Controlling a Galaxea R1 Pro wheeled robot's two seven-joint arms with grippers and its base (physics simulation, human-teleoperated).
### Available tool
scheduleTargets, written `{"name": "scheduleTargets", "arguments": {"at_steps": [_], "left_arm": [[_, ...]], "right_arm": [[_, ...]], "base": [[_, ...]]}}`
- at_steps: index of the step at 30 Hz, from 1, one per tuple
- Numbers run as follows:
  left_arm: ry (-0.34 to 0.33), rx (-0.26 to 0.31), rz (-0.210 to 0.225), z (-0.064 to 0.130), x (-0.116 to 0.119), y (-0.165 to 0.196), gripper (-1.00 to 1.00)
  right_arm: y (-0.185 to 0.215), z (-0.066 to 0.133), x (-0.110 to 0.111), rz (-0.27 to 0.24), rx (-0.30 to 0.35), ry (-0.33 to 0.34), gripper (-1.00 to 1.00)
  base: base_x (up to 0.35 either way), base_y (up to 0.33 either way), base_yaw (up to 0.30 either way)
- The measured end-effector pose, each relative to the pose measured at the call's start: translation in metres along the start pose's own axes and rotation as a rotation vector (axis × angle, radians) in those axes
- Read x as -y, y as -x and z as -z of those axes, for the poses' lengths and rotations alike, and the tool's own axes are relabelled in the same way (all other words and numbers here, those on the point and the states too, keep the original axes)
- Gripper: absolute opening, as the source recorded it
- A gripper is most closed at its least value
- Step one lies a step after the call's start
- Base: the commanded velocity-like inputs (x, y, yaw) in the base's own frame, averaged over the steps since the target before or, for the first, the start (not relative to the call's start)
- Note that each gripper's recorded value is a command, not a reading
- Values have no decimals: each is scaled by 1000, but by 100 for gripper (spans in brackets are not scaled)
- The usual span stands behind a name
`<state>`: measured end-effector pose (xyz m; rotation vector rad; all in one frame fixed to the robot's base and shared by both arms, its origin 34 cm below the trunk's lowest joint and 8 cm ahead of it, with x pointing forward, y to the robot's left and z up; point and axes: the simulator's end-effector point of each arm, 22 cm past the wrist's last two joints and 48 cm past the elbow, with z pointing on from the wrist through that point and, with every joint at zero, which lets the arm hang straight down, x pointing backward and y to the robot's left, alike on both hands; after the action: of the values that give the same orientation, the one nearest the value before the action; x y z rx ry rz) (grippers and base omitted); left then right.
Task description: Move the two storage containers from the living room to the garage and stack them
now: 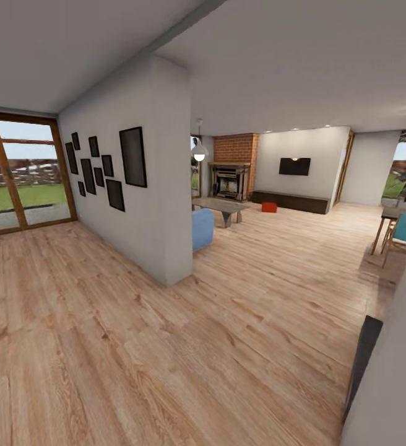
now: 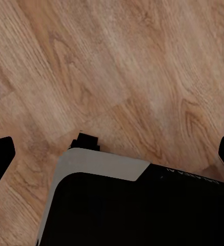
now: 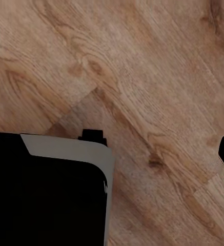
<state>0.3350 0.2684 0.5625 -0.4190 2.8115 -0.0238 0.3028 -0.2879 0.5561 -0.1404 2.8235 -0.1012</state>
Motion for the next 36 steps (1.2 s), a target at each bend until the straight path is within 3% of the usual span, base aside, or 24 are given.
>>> {"name": "scheduleTargets", "arguments": {"at_steps": [13, 36], "left_arm": [[0, 0, 0, 0, 0, 0, 100], [0, 0, 0, 0, 0, 0, 100]], "right_arm": [[1, 0, -1, -18, 2, -1, 100], [0, 0, -2, 4, 0, 6, 100]], "base": [[322, 0, 0], [322, 0, 0]]}}
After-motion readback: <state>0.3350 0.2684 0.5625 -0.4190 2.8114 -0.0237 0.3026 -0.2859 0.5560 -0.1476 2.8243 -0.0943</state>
